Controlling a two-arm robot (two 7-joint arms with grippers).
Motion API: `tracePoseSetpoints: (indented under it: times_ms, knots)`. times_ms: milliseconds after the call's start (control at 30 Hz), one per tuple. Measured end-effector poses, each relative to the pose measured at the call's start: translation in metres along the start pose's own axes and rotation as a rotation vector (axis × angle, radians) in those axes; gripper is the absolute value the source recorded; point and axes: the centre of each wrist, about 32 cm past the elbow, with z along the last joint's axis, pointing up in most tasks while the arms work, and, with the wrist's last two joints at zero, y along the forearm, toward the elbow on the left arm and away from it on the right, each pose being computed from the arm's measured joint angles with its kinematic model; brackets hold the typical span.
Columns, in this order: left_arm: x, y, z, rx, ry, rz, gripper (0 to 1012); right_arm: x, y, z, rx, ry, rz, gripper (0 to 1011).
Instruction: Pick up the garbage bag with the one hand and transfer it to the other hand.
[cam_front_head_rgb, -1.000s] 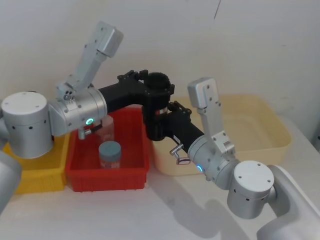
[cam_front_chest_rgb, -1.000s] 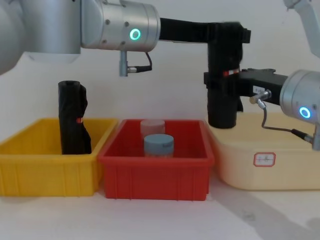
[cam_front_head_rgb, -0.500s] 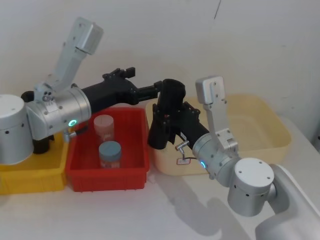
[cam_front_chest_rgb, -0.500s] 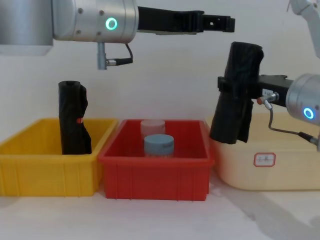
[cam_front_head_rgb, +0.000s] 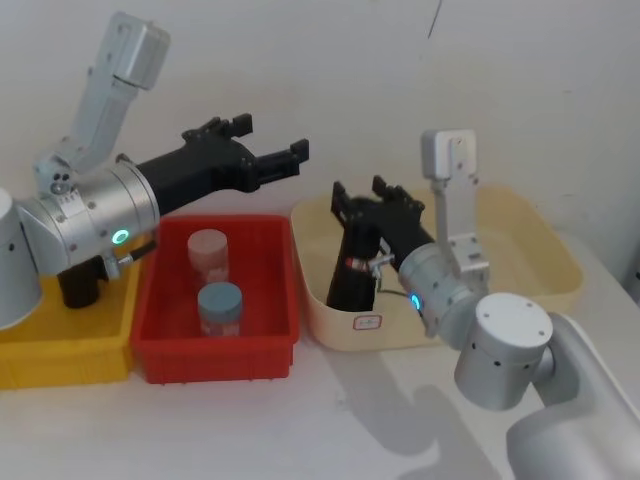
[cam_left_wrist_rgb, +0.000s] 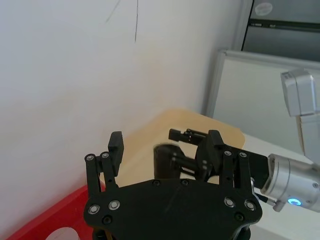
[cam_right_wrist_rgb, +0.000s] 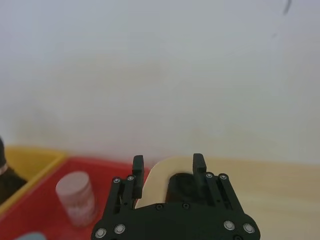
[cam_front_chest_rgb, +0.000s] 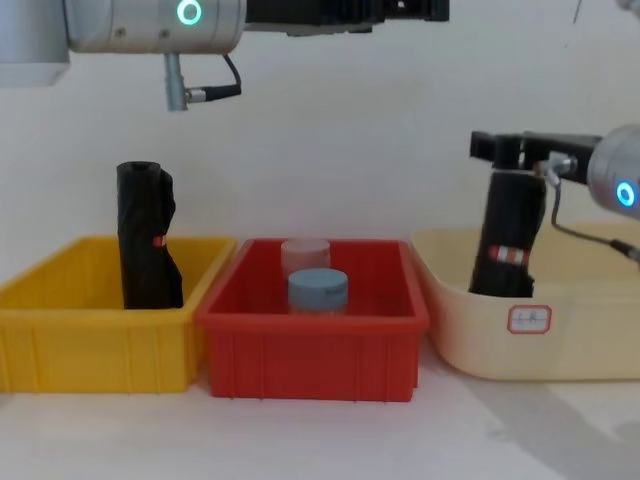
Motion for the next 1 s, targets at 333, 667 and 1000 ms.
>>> tracePoseSetpoints:
  times_ms: [333,667,1000]
  knots:
    - [-0.0003,0.0108,0.0055,-0.047,0.018,0.019,1001,0.009,0.009,0.025,0.051,0.098,-0.074,589]
    - [-0.0014,0.0234,0.0043,-0.066,0.026,0.071,1001,0.017,0.007,0.037,0.097,0.113,-0.097,589]
    - [-0.0052,0.0379,-0.0036,-0.035,0.025,0.172,1001,0.020,0.001,0.041,0.124,0.096,-0.087,647]
